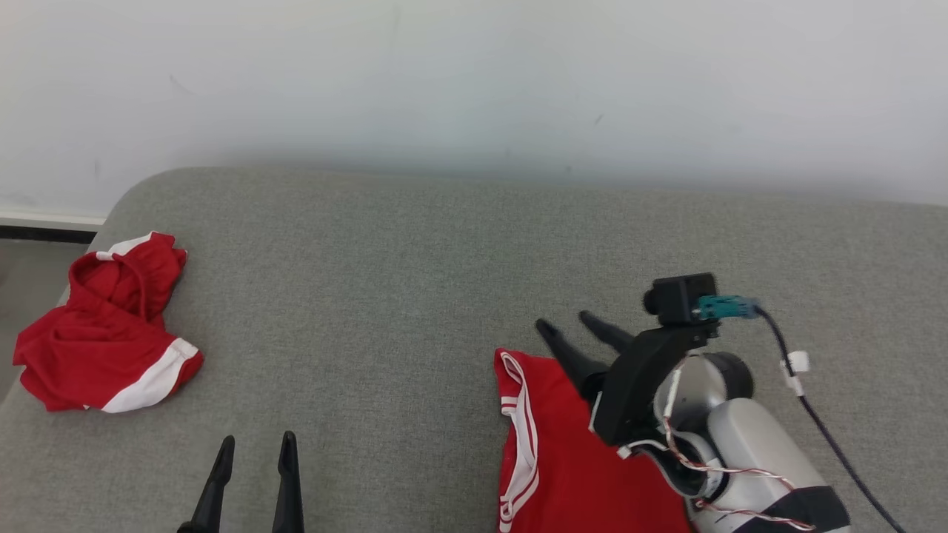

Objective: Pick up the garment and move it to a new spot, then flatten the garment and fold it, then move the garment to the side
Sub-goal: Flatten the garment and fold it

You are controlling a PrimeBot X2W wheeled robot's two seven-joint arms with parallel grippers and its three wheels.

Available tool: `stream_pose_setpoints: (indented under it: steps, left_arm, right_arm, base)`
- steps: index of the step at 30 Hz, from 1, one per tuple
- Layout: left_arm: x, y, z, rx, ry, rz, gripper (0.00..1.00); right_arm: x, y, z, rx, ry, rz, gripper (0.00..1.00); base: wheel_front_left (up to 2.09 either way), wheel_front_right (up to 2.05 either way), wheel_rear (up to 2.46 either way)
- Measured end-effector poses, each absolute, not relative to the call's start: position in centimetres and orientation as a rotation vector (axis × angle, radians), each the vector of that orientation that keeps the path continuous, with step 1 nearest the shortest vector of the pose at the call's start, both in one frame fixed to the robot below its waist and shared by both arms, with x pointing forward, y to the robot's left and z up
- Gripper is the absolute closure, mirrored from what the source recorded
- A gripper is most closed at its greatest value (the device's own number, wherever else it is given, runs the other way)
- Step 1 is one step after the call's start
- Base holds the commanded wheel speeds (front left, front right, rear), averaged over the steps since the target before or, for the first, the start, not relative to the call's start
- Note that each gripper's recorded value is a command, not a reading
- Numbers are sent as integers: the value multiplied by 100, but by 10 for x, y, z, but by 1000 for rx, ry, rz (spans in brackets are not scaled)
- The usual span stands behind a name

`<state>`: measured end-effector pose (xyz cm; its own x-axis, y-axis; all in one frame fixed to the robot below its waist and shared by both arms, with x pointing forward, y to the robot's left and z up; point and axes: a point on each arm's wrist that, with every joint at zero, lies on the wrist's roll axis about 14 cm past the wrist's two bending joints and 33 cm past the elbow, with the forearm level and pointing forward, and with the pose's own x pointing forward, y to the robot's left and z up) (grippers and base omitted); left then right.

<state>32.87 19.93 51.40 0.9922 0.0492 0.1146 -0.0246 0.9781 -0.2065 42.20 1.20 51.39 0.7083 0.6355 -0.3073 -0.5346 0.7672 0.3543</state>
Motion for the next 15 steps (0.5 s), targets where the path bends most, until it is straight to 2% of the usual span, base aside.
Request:
stream_pose_setpoints:
  steps: [6, 15]
  left_arm:
    - [326, 193, 516, -209, -126, 15, 0]
    - [324, 185, 516, -214, -127, -9, 0]
  right_arm:
    - [439, -61, 535, 199, 272, 465, 0]
    - [412, -145, 515, 105, 197, 246, 0]
  base:
    - [0, 0, 0]
    - [0, 0, 0]
